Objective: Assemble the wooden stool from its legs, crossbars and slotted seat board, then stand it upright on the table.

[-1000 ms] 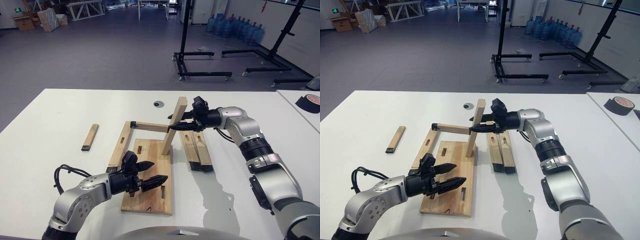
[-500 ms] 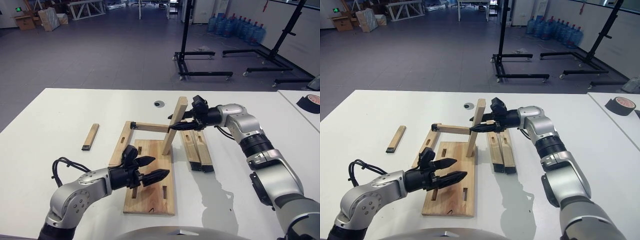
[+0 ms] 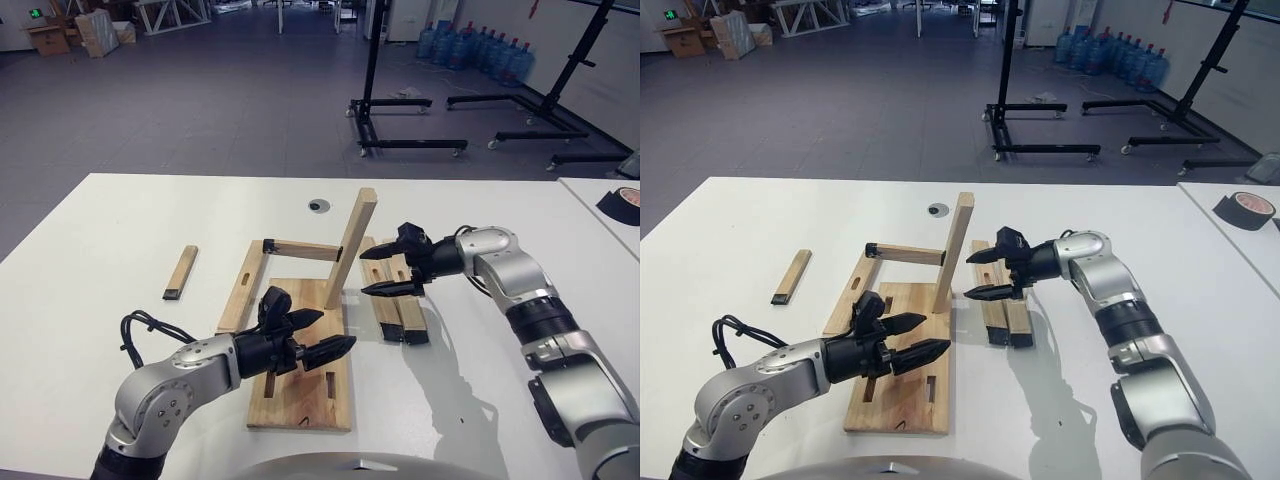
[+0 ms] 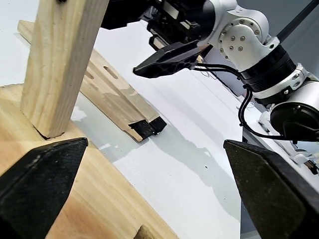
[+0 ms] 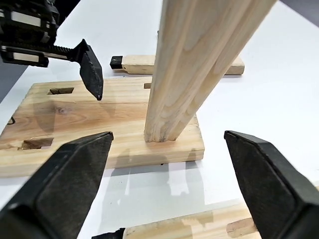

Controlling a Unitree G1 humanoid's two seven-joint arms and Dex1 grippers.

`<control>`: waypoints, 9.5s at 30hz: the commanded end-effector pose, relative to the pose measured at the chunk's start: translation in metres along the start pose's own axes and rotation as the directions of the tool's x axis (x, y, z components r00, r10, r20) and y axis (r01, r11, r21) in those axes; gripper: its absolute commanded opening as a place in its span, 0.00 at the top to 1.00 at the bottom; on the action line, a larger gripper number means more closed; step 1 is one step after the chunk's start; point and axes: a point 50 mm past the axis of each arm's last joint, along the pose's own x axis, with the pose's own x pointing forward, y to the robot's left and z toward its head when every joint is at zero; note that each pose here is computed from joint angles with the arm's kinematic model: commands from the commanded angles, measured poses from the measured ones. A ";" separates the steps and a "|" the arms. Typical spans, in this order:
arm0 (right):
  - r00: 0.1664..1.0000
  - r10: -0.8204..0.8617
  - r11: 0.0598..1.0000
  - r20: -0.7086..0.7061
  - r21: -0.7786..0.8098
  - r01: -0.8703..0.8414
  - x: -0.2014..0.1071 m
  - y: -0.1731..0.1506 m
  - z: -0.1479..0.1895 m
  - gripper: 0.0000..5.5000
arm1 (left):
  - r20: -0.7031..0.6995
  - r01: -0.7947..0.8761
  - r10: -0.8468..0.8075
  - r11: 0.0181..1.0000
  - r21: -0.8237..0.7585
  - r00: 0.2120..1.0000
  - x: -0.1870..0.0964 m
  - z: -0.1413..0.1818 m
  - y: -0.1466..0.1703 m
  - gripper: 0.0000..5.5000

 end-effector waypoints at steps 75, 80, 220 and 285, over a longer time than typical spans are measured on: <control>0.732 -0.259 0.934 0.630 0.355 0.026 -0.029 0.088 0.058 0.63 | 0.631 0.230 -0.205 0.972 0.043 0.748 -0.071 0.040 0.003 0.09; 0.828 -0.077 0.909 0.556 0.380 -0.170 -0.004 0.106 0.036 0.63 | 0.592 0.413 -0.333 0.911 0.000 0.734 -0.066 0.038 -0.011 0.09; 0.989 0.057 0.905 -0.134 0.426 0.005 0.038 0.126 -0.082 0.02 | -0.480 0.393 -0.086 0.707 0.588 0.873 -0.067 0.116 0.062 0.63; 0.985 0.111 0.905 -0.131 0.422 -0.046 0.048 0.133 -0.081 0.02 | -0.440 0.069 0.040 0.971 0.229 0.897 -0.032 0.017 0.132 0.63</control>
